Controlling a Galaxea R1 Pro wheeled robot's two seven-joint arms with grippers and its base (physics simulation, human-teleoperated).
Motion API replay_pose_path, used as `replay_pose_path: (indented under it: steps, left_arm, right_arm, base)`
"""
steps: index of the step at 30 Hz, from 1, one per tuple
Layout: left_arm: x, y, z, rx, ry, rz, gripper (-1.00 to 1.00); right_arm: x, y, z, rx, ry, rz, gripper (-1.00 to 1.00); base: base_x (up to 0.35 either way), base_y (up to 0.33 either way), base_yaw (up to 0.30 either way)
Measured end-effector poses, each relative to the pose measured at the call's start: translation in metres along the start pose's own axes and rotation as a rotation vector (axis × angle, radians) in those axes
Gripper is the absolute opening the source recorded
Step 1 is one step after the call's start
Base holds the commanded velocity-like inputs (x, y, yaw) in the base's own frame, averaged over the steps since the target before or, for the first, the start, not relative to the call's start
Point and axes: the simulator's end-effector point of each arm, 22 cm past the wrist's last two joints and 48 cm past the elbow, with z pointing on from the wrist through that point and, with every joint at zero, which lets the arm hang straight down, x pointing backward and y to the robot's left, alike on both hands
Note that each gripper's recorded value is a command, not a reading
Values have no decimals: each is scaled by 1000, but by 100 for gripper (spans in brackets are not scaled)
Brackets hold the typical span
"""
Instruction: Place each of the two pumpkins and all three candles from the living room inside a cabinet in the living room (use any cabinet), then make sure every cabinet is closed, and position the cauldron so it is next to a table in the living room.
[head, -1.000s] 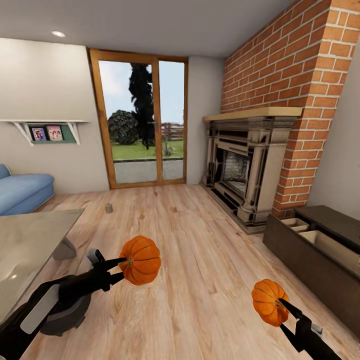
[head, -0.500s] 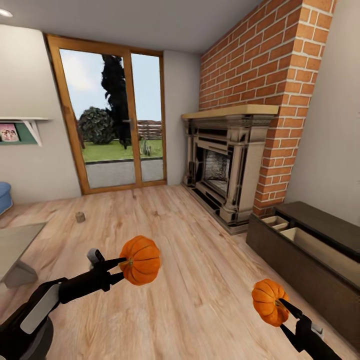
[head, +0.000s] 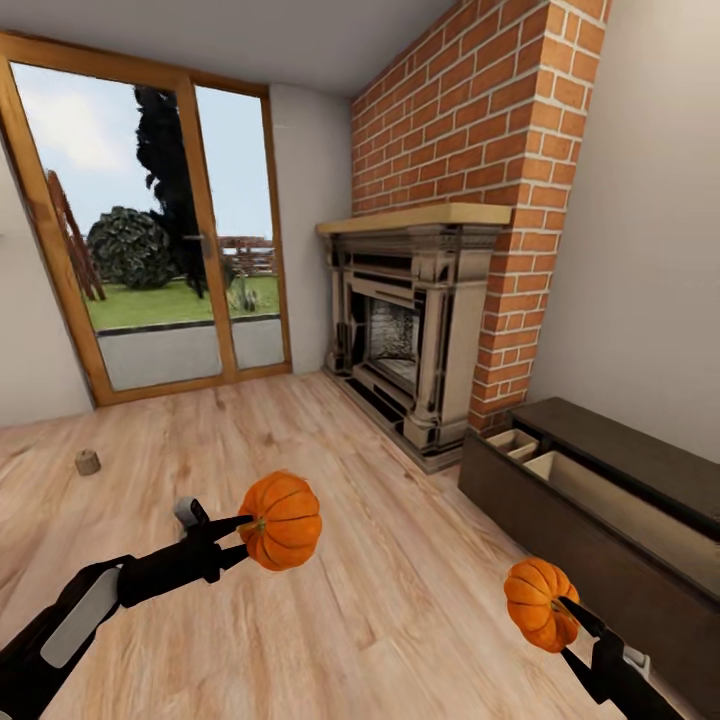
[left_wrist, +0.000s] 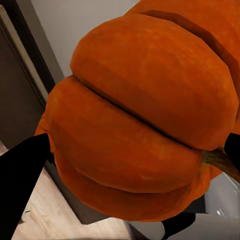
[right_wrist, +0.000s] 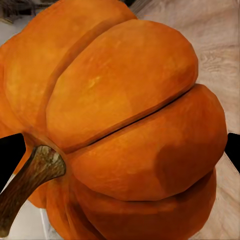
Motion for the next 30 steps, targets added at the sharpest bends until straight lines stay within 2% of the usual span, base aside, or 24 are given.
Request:
replay_pose_path:
  steps: [8,25,30]
  left_arm:
    - [0,4,0,-4,0,-8,-100]
    - [1,15,-1,-12,0,-29,-100]
    - [1,15,0,-12,0,-29,-100]
  right_arm:
    - [-1,-5,-2,17,9,7,-100]
    - [0,-12,-1,22,1,8,-100]
    - [0,-12,-1,21,0,8,-100]
  base:
    - [331,0,-179]
    - [331,0,14]
    - [307,0,-210]
